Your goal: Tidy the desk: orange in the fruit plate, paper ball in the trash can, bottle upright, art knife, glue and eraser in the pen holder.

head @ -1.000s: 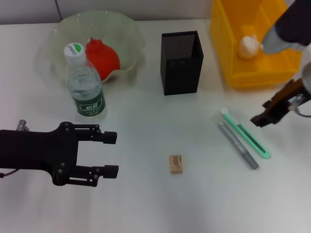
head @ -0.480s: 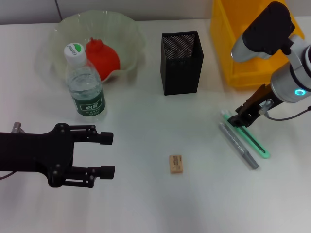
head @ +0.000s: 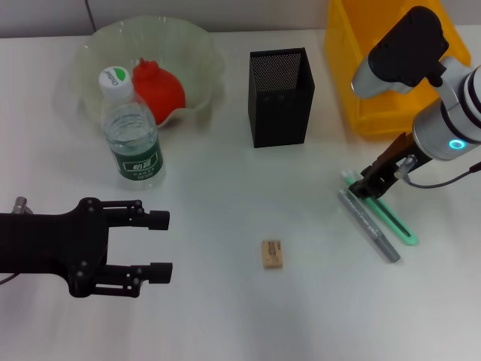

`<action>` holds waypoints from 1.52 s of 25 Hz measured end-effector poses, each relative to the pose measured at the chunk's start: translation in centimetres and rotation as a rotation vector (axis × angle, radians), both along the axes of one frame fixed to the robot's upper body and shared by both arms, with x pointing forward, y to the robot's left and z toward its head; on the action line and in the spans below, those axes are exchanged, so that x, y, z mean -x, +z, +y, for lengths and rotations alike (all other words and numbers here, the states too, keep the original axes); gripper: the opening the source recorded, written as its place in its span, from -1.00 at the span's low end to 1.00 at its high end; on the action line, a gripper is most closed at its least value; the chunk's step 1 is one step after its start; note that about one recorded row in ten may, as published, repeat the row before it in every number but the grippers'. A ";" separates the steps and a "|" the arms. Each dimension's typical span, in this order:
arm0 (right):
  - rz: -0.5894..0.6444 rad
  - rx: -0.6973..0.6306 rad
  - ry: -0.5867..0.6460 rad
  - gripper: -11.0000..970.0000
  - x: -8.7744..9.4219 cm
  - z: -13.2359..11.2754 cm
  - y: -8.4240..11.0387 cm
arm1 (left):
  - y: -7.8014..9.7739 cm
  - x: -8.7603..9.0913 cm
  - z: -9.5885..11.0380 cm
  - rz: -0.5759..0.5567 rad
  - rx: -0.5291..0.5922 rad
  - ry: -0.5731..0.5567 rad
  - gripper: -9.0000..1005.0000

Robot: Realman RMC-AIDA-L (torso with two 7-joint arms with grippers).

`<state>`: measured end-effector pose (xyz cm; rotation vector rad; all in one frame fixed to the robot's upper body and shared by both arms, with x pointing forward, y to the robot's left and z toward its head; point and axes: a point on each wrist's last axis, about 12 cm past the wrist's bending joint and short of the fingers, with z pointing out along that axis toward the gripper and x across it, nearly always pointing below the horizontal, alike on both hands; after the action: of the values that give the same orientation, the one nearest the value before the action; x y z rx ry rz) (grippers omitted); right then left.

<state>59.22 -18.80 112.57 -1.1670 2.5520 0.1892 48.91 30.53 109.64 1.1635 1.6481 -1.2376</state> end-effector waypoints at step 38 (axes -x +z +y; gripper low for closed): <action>-0.284 -0.742 -0.201 -0.61 2.6 -10.3 7.4 | -0.2 0.7 -0.7 -0.088 0.075 0.031 0.48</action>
<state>56.66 -29.15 119.93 -0.5944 2.0346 0.7770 48.24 29.85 109.40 1.1263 1.5365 -1.2012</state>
